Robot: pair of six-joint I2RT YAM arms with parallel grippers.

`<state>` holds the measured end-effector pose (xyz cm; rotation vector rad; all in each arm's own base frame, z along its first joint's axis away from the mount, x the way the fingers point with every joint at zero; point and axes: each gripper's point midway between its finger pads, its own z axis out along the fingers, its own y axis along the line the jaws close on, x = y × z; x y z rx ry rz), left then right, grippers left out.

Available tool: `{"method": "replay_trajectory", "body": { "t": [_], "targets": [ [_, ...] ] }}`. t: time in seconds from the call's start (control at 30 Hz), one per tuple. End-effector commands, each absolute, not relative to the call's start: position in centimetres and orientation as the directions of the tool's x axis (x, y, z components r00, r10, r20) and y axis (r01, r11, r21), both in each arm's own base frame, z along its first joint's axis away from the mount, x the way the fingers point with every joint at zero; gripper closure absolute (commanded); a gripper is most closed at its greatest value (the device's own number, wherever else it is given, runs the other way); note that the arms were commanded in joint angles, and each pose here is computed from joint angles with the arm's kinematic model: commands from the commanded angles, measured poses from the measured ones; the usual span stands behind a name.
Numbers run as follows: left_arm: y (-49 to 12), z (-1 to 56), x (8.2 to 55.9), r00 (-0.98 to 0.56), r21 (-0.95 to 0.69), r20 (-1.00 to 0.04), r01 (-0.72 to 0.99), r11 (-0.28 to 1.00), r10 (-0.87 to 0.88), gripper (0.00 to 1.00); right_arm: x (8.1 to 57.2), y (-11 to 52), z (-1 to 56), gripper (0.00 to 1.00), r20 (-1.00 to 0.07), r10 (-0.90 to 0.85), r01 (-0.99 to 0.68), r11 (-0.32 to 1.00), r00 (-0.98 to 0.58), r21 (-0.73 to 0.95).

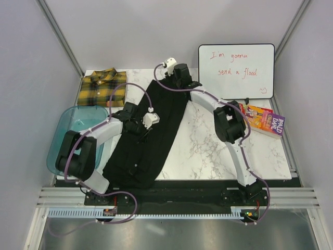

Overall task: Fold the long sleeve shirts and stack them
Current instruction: Fold the shirt

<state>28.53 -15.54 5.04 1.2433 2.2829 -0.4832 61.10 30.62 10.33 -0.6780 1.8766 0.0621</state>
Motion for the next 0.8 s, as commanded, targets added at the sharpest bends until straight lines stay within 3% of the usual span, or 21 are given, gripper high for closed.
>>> {"method": "replay_trajectory", "body": {
  "t": [0.0, 0.13, 0.27, 0.4, 0.53, 0.6, 0.77],
  "targets": [
    [-15.1, 2.6, 28.1, -0.453, -0.064, -0.500, 0.869, 0.491, 0.738, 0.68, 59.5, 30.0, 22.4, 0.67, -0.945, -0.312, -0.453, 0.860, -0.102, -0.235],
    [-17.0, 0.1, 26.5, -0.470, -0.118, -0.422, 0.876, 0.467, 0.775, 0.75, 58.3, 27.0, 24.7, 0.68, -0.968, -0.207, -0.434, 0.892, -0.145, -0.126],
    [-21.2, 0.6, 28.3, -0.551, -0.216, -0.436, 0.832, 0.512, 0.712, 0.81, 57.3, 23.1, 25.8, 0.68, -0.962, -0.132, -0.427, 0.904, -0.240, -0.017],
    [-26.6, 1.6, 30.7, -0.629, -0.310, -0.457, 0.775, 0.551, 0.629, 0.83, 56.2, 21.5, 24.7, 0.67, -0.941, -0.180, -0.472, 0.881, -0.288, -0.024],
    [-27.5, 1.9, 34.4, -0.685, -0.327, -0.452, 0.723, 0.608, 0.571, 0.85, 54.3, 21.6, 22.9, 0.67, -0.908, -0.230, -0.557, 0.831, -0.350, 0.004],
    [-27.2, 3.2, 35.1, -0.696, -0.364, -0.478, 0.712, 0.600, 0.536, 0.83, 52.7, 22.0, 21.4, 0.66, -0.880, -0.259, -0.601, 0.799, -0.397, 0.037],
    [-27.1, 9.0, 32.0, -0.677, -0.524, -0.587, 0.736, 0.429, 0.445, 0.62, 47.3, 23.9, 17.6, 0.64, -0.796, -0.337, -0.735, 0.651, -0.503, 0.189]
  ]
}}
